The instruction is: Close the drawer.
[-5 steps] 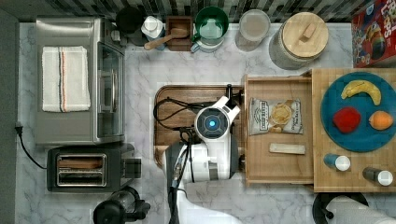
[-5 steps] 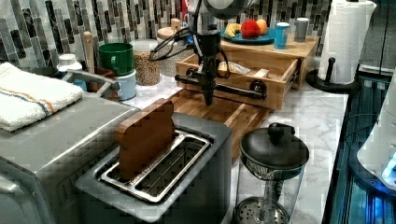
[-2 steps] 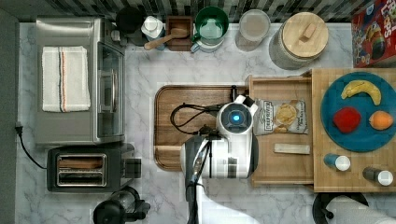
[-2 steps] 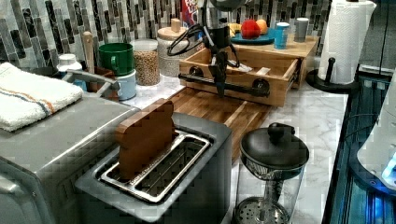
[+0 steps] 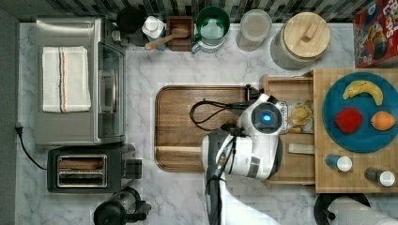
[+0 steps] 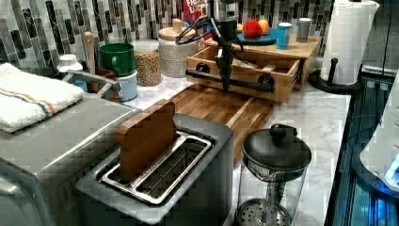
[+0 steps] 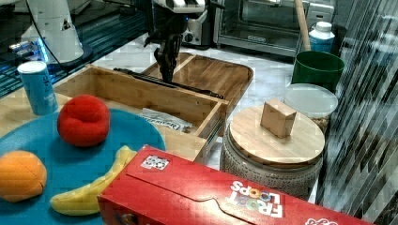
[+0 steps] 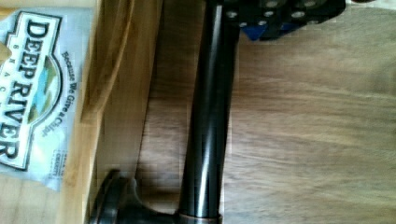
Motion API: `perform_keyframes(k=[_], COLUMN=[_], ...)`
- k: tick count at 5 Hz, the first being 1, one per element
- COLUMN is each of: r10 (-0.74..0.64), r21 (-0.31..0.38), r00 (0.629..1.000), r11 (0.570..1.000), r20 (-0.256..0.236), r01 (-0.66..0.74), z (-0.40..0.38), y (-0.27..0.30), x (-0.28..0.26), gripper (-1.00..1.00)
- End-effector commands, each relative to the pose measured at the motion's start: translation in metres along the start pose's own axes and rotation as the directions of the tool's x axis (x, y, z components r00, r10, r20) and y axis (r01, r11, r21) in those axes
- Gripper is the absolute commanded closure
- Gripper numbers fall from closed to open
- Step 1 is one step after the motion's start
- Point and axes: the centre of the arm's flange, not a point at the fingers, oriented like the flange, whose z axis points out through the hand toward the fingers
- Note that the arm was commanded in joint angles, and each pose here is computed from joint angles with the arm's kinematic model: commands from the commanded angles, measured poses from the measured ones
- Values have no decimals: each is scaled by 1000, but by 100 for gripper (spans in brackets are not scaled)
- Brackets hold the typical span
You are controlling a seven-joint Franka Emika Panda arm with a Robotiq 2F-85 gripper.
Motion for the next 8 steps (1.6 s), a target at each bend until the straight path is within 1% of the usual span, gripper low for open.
perform_keyframes(k=[1, 2, 3, 4, 5, 6, 7, 8], r10=[108, 110, 107, 103, 29, -10, -40, -11], r21=[-103, -153, -167, -199, -251, -286, -337, -335], r00=[974, 969, 961, 962, 961, 961, 969, 967], r11=[986, 977, 974, 968, 963, 955, 940, 939], r20=[-199, -223, -255, -251, -273, -276, -245, -256], r01=[-130, -147, -152, -155, -101, -72, -46, -78], z=[-68, -72, -72, -79, -73, -67, -72, -74], y=[133, 153, 180, 210, 244, 268, 278, 267], x=[-4, -12, -15, -16, -16, -14, -12, -17], gripper=[100, 100, 100, 100, 100, 100, 100, 100])
